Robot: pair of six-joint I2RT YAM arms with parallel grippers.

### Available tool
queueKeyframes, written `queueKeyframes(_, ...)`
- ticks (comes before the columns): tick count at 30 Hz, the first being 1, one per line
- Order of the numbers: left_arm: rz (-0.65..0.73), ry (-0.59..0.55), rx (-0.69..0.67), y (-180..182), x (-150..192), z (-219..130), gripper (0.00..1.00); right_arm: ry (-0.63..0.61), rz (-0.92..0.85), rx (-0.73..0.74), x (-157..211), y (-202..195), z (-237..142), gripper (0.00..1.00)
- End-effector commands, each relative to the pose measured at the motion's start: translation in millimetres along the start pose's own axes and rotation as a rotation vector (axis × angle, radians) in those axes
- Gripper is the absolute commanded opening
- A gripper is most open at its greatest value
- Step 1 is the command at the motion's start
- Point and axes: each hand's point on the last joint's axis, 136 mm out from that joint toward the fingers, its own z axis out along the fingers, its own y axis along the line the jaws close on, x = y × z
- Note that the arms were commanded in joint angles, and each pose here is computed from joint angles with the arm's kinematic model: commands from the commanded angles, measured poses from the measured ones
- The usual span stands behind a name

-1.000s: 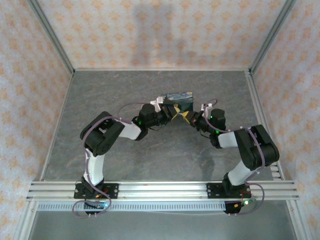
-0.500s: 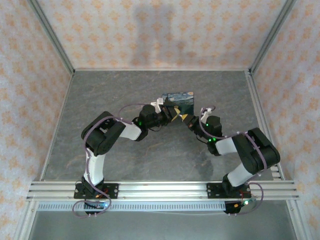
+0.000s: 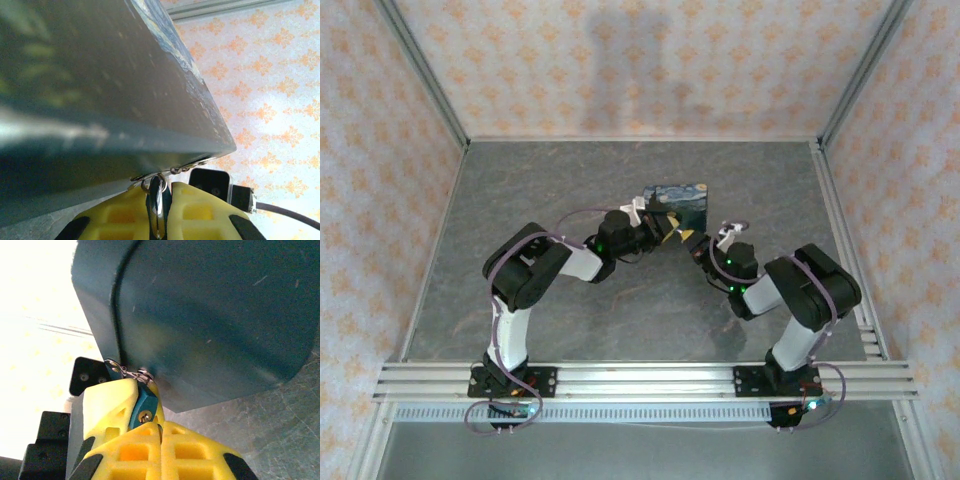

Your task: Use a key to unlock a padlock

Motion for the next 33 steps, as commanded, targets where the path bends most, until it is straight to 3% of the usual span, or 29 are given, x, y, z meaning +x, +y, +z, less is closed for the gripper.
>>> queueKeyframes(1, 0.039, 0.065, 0.142, -38.8, 18.3, 1.4, 0.0, 0.002, -0.007, -0.048, 7.2, 14.2, 4.7, 0.0)
queueKeyframes(13, 0.034, 0.055, 0.145, -38.0, 17.6, -0.5, 0.0, 0.025, 0.026, -0.079, 13.0, 25.1, 16.5, 0.0)
queueKeyframes(21, 0.027, 0.062, 0.173, -43.1, 17.7, 0.8, 0.0, 0.039, 0.041, -0.018, 20.3, 1.2, 20.1, 0.0)
queueKeyframes(29, 0.035, 0.065, 0.167, -43.1, 18.9, -2.5, 0.0, 0.061, 0.071, -0.095, 13.6, 26.7, 28.6, 0.0)
queueKeyframes(33, 0.033, 0.053, 0.162, -40.4, 15.4, -4.0, 0.0, 0.039, 0.056, -0.035, 11.5, 5.4, 14.7, 0.0)
